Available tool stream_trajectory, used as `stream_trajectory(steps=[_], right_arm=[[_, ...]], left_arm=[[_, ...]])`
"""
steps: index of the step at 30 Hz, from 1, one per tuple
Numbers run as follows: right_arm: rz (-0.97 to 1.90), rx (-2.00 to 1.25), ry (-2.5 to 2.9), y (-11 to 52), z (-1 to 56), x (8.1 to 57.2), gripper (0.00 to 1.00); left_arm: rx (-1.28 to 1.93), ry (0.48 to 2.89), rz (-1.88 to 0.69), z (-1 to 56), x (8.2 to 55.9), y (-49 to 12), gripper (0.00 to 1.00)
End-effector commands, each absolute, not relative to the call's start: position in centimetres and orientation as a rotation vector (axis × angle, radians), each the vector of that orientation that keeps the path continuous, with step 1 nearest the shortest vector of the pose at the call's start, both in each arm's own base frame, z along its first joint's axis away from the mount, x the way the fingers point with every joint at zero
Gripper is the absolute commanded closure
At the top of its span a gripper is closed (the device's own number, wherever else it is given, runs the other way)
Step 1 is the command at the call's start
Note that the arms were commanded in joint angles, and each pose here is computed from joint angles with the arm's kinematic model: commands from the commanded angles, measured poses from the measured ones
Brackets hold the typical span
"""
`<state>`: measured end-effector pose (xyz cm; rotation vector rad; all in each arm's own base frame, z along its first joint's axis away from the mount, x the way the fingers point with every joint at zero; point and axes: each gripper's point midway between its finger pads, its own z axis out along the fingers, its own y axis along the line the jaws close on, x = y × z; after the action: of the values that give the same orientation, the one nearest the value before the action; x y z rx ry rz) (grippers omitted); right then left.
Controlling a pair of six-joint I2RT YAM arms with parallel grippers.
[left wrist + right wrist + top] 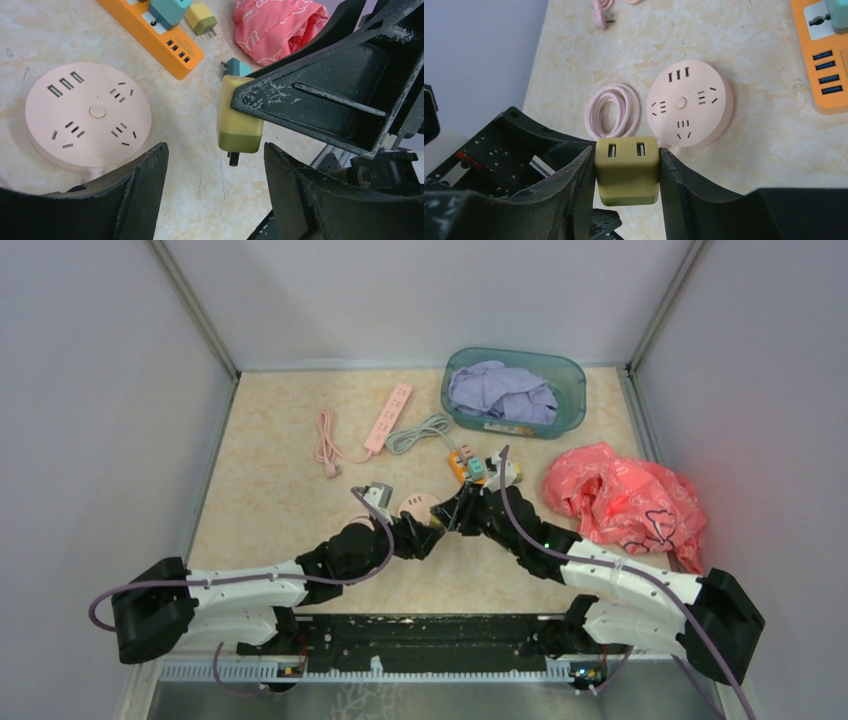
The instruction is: Insert the plug
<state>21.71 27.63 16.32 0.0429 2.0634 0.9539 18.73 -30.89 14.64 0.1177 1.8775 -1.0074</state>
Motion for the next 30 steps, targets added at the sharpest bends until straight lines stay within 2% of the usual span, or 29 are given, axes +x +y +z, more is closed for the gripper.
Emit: stream_trajectory(steps=[1,10,12,17,22,28,30], right_arm=[[1.086,0.065,1.948,28.8,19.7,21.6,0.67],[1.111,0.059,1.948,28.9,19.4,21.2,0.67],[1.119,0.061,1.947,28.9,19.2,21.1,0.67],[1.135,0.060,1.927,28.8,19.3,20.9,0.65],[1.121,0.025,1.887,28.4,20.0,20.9,0.55],[1.107,-0.038,1.827,28.0,20.7,20.8,0.37],[1.082,-0.105,1.814,28.0,21.0,20.6,0.28]], left_arm=[[0.109,1.746,-1.056,18.1,19.7,-32.3,0.26],[0.132,1.710,-1.074,18.4,19.9,-33.2,0.35],[0.135,1.706,-1.073,18.3,19.8,-33.2,0.45],[0.128,1.706,-1.057,17.9,19.9,-32.5,0.78],[0.126,1.690,-1.041,17.9,19.7,-31.6,0.99],[0.191,1.660,-1.024,18.2,19.3,-30.8,1.00],[0.238,1.649,-1.023,18.2,19.2,-30.6,1.00]])
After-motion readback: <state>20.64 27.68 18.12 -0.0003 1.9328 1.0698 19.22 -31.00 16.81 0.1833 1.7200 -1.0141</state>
